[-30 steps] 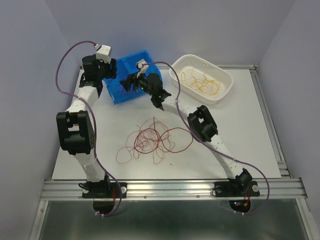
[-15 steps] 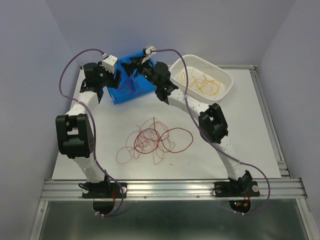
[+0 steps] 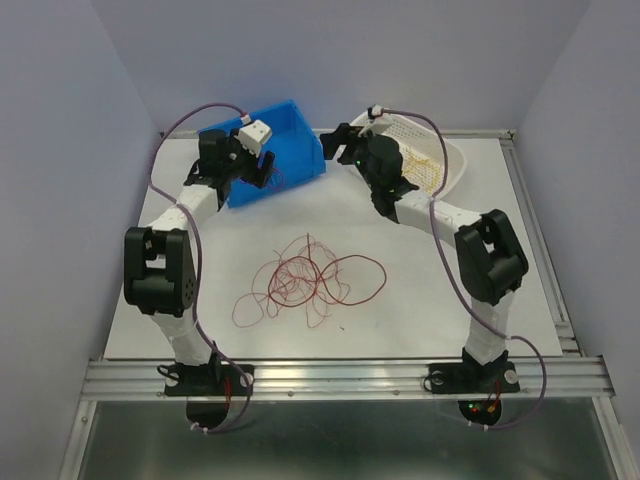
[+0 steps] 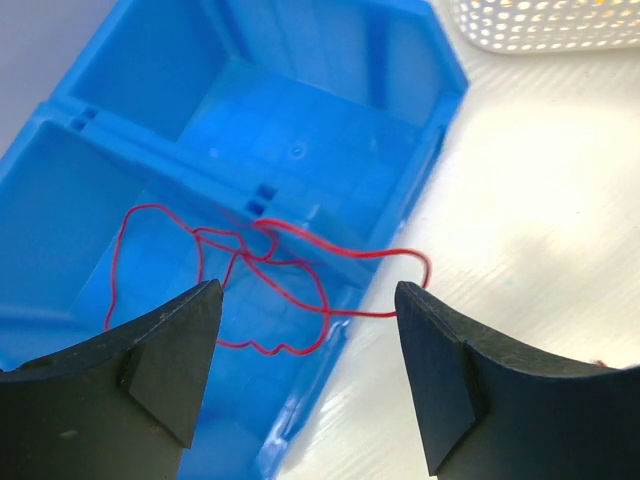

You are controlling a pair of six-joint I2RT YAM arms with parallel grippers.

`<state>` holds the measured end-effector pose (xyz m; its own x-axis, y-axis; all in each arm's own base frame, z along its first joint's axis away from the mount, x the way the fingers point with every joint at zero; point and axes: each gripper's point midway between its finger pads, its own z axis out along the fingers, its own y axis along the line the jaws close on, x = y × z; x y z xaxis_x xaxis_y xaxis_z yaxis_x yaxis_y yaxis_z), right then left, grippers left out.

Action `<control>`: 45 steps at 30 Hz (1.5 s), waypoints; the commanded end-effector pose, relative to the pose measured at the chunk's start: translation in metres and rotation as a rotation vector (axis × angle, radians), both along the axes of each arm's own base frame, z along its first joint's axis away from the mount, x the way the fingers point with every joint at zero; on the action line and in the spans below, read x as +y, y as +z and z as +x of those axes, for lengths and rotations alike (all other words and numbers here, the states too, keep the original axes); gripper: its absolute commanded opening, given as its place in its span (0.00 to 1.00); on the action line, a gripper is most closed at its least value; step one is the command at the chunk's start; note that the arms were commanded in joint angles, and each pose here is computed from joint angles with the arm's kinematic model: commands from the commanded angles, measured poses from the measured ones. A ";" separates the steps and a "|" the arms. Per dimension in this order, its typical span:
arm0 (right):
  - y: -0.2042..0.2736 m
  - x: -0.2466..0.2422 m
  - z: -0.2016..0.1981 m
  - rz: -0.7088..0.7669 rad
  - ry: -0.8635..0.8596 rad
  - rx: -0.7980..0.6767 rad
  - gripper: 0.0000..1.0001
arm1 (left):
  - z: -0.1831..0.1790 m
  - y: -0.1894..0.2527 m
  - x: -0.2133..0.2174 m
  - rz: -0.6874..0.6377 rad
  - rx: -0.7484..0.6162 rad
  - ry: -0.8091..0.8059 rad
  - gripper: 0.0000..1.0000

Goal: Untangle the cables

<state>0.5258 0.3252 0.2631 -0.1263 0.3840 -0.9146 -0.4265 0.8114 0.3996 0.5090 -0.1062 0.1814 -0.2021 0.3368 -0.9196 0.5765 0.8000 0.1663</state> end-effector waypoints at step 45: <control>-0.063 -0.046 -0.087 -0.110 0.041 0.036 0.83 | 0.040 0.020 0.062 -0.023 -0.031 0.290 0.00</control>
<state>0.4301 0.2537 0.1977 -0.1611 0.3296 -0.9303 -0.3556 0.8599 0.3662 0.5412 -0.0551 0.1660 -0.3478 0.2422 -0.9058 0.3612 0.9261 0.1089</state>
